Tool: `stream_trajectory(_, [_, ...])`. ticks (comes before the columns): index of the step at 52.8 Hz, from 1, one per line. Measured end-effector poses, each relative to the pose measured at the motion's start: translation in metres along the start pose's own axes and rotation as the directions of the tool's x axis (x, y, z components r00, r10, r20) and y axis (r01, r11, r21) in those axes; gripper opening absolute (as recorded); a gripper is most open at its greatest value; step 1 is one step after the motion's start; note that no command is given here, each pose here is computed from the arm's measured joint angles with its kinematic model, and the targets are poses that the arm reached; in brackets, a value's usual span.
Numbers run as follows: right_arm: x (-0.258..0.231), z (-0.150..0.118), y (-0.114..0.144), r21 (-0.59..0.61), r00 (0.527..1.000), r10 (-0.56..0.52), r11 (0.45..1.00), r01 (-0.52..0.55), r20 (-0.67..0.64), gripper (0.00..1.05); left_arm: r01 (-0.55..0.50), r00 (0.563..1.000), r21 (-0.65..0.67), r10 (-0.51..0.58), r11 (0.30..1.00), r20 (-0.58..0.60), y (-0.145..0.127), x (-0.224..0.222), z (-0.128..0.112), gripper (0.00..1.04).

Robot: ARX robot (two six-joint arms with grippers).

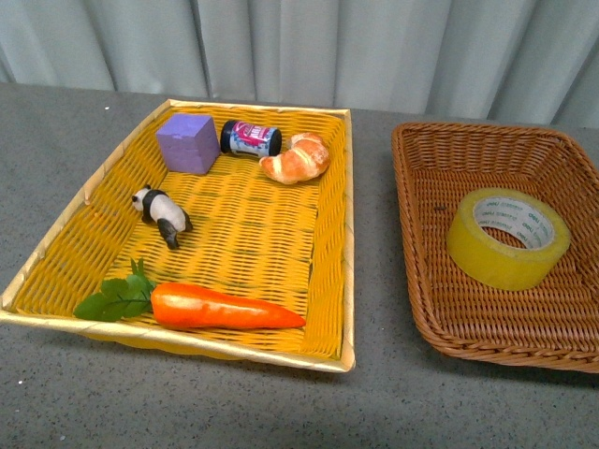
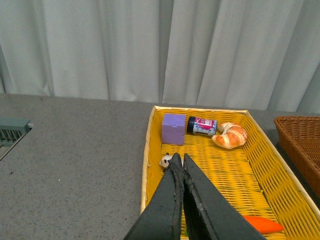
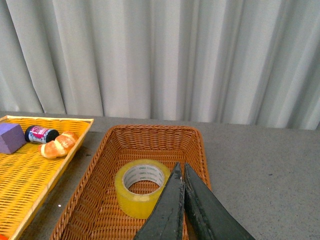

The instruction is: Move tape to another basket

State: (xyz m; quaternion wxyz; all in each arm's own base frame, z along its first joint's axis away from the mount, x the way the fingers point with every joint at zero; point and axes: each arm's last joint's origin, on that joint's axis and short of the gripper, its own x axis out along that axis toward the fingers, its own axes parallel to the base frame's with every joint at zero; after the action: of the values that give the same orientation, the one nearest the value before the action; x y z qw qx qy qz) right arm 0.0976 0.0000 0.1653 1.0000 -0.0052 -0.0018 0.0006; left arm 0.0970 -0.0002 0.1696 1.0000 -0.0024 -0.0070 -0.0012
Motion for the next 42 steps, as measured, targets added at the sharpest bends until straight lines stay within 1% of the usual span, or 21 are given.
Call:
stream_trajectory(6, [0.0000, 0.0000, 0.0000, 0.000, 1.000, 0.000, 1.000, 0.000, 0.000, 0.01, 0.000, 1.000, 0.000, 0.000, 1.000, 0.001, 0.0000, -0.0001, 0.0001, 0.04])
stream_trajectory(8, [0.0000, 0.0000, 0.0000, 0.000, 1.000, 0.000, 1.000, 0.000, 0.000, 0.01, 0.000, 1.000, 0.000, 0.000, 1.000, 0.000, 0.0000, -0.0001, 0.0000, 0.10])
stream_trajectory(10, [0.0000, 0.0000, 0.0000, 0.000, 1.000, 0.000, 1.000, 0.000, 0.000, 0.01, 0.000, 1.000, 0.000, 0.000, 1.000, 0.001, 0.0000, -0.0001, 0.0000, 0.21])
stream_trajectory(11, [0.0000, 0.0000, 0.0000, 0.000, 1.000, 0.000, 1.000, 0.000, 0.000, 0.03, 0.000, 1.000, 0.000, 0.000, 1.000, 0.001, 0.0000, -0.0001, 0.0000, 0.24])
stream_trajectory(13, [0.0000, 0.0000, 0.0000, 0.000, 1.000, 0.000, 1.000, 0.000, 0.000, 0.10, 0.000, 1.000, 0.000, 0.000, 1.000, 0.001, 0.0000, -0.0001, 0.0000, 0.31])
stream_trajectory(17, [0.0000, 0.0000, 0.0000, 0.000, 1.000, 0.000, 1.000, 0.000, 0.000, 0.29, 0.000, 1.000, 0.000, 0.000, 1.000, 0.001, 0.0000, -0.0001, 0.0000, 0.51])
stream_trajectory(20, [0.0000, 0.0000, 0.0000, 0.000, 1.000, 0.000, 1.000, 0.000, 0.000, 0.38, 0.000, 1.000, 0.000, 0.000, 1.000, 0.001, 0.0000, -0.0001, 0.0000, 0.62])
stream_trajectory(21, [0.0000, 0.0000, 0.0000, 0.000, 1.000, 0.000, 1.000, 0.000, 0.000, 0.42, 0.000, 1.000, 0.000, 0.000, 1.000, 0.001, 0.0000, -0.0001, 0.0000, 0.64])
stream_trajectory(24, [0.0000, 0.0000, 0.0000, 0.000, 1.000, 0.000, 1.000, 0.000, 0.000, 0.52, 0.000, 1.000, 0.000, 0.000, 1.000, 0.001, 0.0000, -0.0001, 0.0000, 0.74])
stream_trajectory(25, [0.0000, 0.0000, 0.0000, 0.000, 1.000, 0.000, 1.000, 0.000, 0.000, 0.54, 0.000, 1.000, 0.000, 0.000, 1.000, 0.001, 0.0000, -0.0001, 0.0000, 0.76])
stream_trajectory(31, [0.0000, 0.0000, 0.0000, 0.000, 1.000, 0.000, 1.000, 0.000, 0.000, 0.77, 0.000, 1.000, 0.000, 0.000, 1.000, 0.001, 0.0000, -0.0001, 0.0000, 0.99])
stream_trajectory(32, [0.0000, 0.0000, 0.0000, 0.000, 1.000, 0.000, 1.000, 0.000, 0.000, 0.81, 0.000, 1.000, 0.000, 0.000, 1.000, 0.001, 0.0000, -0.0001, 0.0000, 1.00])
stream_trajectory(33, [0.0000, 0.0000, 0.0000, 0.000, 1.000, 0.000, 1.000, 0.000, 0.000, 0.83, 0.000, 1.000, 0.000, 0.000, 1.000, 0.001, 0.0000, -0.0001, 0.0000, 0.99])
stream_trajectory(37, [0.0000, 0.0000, 0.0000, 0.000, 1.000, 0.000, 1.000, 0.000, 0.000, 0.96, 0.000, 1.000, 0.000, 0.000, 1.000, 0.001, 0.0000, -0.0001, 0.0000, 0.98])
stream_trajectory(39, [0.0000, 0.0000, 0.0000, 0.001, 1.000, 0.000, 1.000, 0.000, 0.000, 0.98, 0.000, 1.000, 0.000, 0.000, 1.000, 0.001, 0.0000, -0.0001, 0.0000, 0.98])
stream_trajectory(42, [0.0000, 0.0000, 0.0000, 0.000, 1.000, 0.000, 1.000, 0.000, 0.000, 0.95, 0.000, 1.000, 0.000, 0.000, 1.000, 0.001, 0.0000, -0.0001, 0.0000, 0.98])
